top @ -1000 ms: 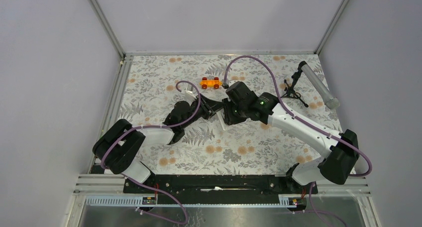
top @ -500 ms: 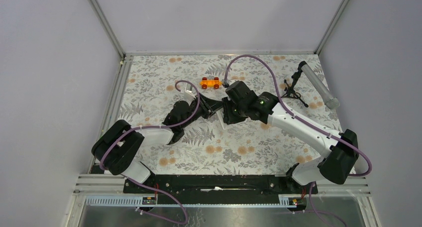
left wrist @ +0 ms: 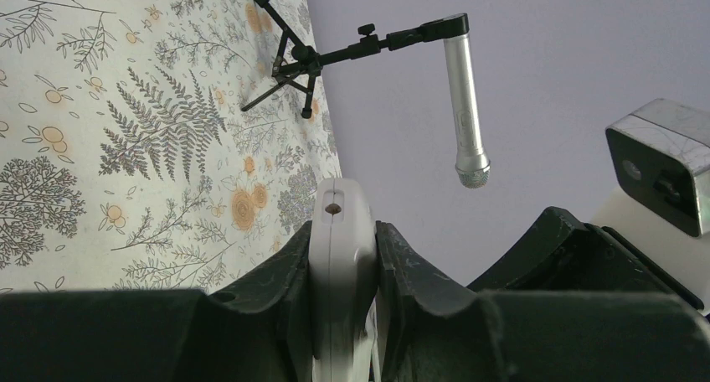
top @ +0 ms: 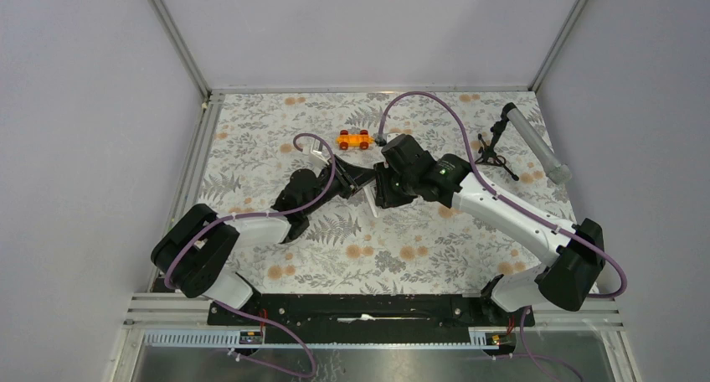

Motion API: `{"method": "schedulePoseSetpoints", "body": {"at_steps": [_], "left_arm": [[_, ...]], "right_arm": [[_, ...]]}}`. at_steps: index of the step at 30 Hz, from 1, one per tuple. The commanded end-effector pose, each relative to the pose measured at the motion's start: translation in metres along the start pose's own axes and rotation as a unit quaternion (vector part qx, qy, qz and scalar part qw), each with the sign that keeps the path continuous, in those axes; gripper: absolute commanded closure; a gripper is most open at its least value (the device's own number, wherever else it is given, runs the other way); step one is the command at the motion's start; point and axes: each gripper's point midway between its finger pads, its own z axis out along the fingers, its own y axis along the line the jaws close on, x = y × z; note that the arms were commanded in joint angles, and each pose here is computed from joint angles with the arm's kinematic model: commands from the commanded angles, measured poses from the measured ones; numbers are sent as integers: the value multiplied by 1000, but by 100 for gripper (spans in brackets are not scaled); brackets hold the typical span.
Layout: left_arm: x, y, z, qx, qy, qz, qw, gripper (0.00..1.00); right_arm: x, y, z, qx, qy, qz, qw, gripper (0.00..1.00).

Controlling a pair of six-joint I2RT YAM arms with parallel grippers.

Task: Load the batteries into the remote control
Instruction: Load the battery cover into the remote control.

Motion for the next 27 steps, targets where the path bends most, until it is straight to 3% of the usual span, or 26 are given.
{"method": "schedulePoseSetpoints", "body": {"at_steps": [1, 8, 18, 27], "left_arm": [[1, -62, -3, 91, 19, 5, 996, 100], [2, -66, -1, 87, 27, 7, 996, 100], [2, -66, -5, 89, 26, 3, 996, 100], [0, -64, -9, 80, 21, -7, 997, 100]], "right_arm": [[-30, 8, -3, -28, -54, -20, 998, 66], [-21, 5, -3, -37, -38, -78, 996, 66], [-23, -7, 8, 11, -38, -29, 999, 65], [-26, -1, 3, -1, -35, -25, 999, 56]]}}
